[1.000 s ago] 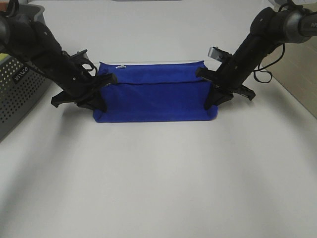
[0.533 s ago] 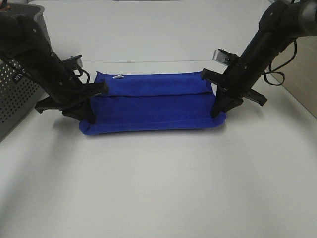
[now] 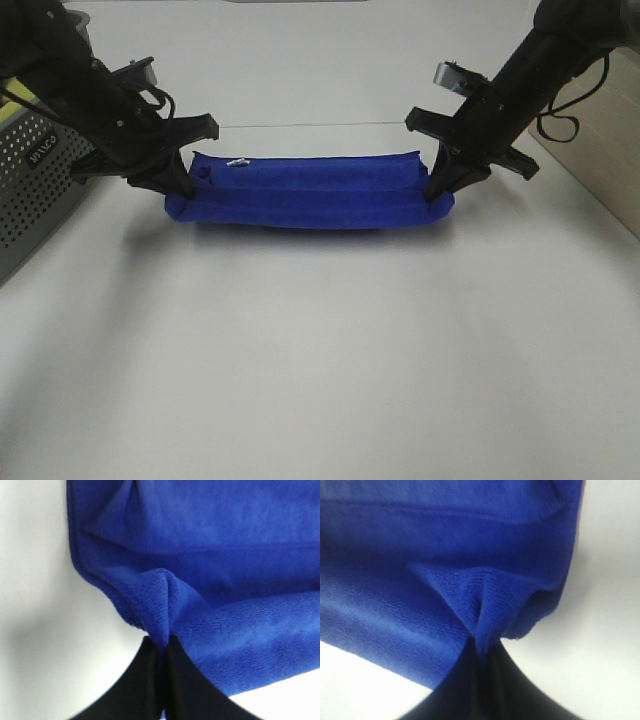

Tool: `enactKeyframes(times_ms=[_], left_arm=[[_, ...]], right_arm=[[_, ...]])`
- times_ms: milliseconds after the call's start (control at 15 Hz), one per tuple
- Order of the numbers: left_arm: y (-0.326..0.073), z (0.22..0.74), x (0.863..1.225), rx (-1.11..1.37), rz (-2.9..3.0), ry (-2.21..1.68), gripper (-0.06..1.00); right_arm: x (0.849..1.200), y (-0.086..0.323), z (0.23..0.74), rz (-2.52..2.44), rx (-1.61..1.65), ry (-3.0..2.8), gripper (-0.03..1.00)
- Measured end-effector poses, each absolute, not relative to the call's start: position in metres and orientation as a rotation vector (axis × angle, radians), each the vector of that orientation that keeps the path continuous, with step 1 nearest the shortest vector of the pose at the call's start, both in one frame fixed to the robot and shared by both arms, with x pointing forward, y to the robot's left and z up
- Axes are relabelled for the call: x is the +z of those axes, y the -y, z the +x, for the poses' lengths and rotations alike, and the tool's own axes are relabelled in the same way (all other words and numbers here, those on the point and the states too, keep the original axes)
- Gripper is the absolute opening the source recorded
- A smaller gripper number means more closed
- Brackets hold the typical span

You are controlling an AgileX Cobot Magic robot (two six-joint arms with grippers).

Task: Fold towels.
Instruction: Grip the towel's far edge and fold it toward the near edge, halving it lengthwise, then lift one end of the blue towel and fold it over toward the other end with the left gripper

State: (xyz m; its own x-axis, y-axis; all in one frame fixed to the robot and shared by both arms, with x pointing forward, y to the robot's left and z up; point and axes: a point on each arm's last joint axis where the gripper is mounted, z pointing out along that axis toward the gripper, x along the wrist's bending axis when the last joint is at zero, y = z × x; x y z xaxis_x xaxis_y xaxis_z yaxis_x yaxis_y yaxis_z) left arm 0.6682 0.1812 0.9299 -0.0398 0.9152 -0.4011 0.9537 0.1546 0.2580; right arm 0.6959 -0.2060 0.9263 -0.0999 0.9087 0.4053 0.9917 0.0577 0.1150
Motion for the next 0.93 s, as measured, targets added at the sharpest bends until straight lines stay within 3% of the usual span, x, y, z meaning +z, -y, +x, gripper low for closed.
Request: enactKeyframes(times_ms=[267,800,933], left_arm=[[-0.189,0.71,0.942,-0.029,1.662,-1.937,0.01],[-0.192,0.743,0.897,0.026,1.572,-1.955,0.02],[-0.192,0.744,0.897,0.024,1.559,-1.957,0.11]], right_arm=[[0.927,0.202,0.732,-1.948,-0.671,2.158,0.0],[0.889,0.199,0.768,-1.977,-0.767,2.18,0.0],[0.885,0.199,0.768,-1.98,-0.763,2.178,0.03]])
